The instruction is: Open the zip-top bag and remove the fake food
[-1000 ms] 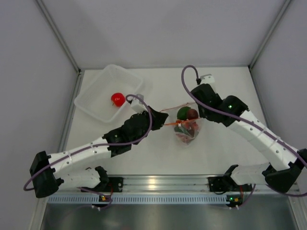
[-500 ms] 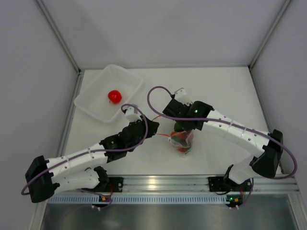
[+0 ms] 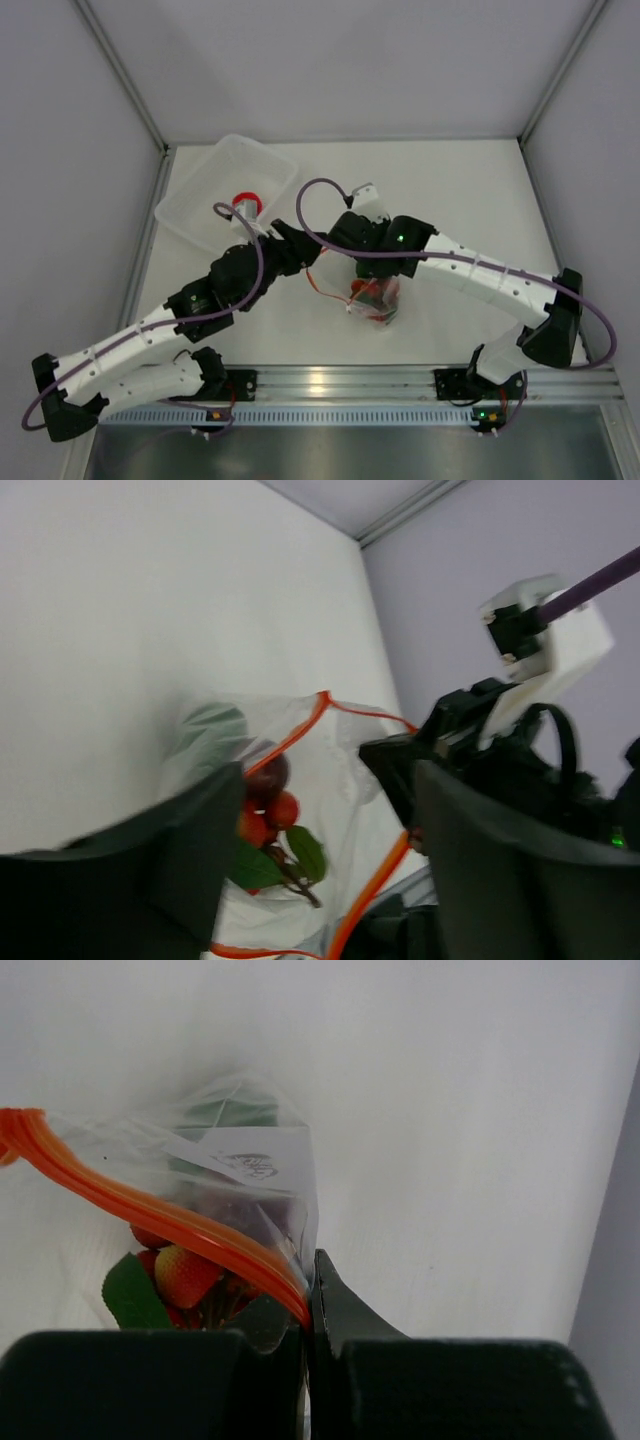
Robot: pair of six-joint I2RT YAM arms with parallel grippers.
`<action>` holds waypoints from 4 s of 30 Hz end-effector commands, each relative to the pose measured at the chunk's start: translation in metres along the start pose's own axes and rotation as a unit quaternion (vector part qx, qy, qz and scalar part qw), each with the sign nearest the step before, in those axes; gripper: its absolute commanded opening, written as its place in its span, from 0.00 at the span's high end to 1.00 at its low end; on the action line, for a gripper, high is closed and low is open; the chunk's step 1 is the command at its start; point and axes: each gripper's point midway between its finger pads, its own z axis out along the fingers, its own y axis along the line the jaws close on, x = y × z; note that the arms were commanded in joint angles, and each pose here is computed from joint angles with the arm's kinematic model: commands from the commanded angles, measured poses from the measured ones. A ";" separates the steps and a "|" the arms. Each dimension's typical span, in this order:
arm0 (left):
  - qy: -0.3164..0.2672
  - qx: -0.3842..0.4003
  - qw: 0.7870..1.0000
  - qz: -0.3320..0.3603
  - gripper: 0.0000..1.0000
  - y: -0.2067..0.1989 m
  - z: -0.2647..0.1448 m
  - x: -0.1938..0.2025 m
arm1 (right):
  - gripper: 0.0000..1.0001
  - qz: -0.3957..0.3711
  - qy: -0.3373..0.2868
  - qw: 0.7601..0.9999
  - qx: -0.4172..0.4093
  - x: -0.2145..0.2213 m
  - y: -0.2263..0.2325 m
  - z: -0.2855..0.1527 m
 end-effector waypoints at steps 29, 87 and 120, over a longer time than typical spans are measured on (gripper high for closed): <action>0.094 -0.074 0.991 0.059 0.64 0.013 0.021 0.124 | 1.00 0.179 -0.138 0.972 -0.068 -0.016 0.030 -0.034; 0.266 -0.061 0.898 0.344 0.34 0.019 0.162 0.286 | 1.00 0.242 -0.073 0.967 -0.046 0.100 -0.063 0.011; 0.313 -0.133 0.855 0.392 0.67 0.073 0.168 0.317 | 1.00 0.255 -0.074 0.964 -0.034 0.110 -0.073 0.012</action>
